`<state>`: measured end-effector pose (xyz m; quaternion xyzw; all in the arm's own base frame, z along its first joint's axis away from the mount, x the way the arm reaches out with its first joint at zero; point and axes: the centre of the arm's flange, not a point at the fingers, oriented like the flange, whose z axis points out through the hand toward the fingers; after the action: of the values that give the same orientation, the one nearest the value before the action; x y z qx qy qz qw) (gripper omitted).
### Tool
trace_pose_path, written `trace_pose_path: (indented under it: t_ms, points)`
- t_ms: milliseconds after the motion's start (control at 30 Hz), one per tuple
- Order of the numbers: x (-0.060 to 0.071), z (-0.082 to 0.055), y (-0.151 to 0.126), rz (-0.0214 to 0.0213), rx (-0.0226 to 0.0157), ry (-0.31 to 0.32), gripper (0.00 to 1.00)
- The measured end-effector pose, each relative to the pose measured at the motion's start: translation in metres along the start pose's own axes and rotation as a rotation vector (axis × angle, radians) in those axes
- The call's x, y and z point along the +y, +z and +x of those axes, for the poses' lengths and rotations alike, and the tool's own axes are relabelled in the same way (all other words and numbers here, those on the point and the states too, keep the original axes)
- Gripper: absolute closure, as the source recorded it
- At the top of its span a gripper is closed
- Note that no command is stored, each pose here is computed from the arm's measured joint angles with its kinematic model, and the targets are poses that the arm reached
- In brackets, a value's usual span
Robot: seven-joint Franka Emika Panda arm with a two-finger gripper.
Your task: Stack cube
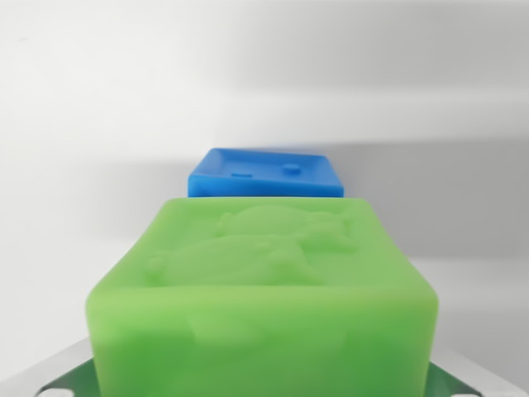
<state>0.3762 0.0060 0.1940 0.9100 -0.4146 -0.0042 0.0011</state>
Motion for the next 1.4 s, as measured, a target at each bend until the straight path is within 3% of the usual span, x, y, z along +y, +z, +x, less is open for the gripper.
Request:
trace_pose_path:
  t_ms: [133, 267, 567, 600, 1400]
  points:
    - [0.000, 0.000, 0.009, 0.0025, 0.0023, 0.000, 1.00]
    - [0.000, 0.000, 0.016, 0.0011, 0.0010, 0.000, 1.00]
    - [0.000, 0.000, 0.025, 0.0026, 0.0022, 0.000, 1.00]
    - [0.000, 0.000, 0.025, 0.0025, 0.0022, 0.000, 0.00]
    - [0.000, 0.000, 0.025, 0.0031, 0.0027, 0.001, 0.00]
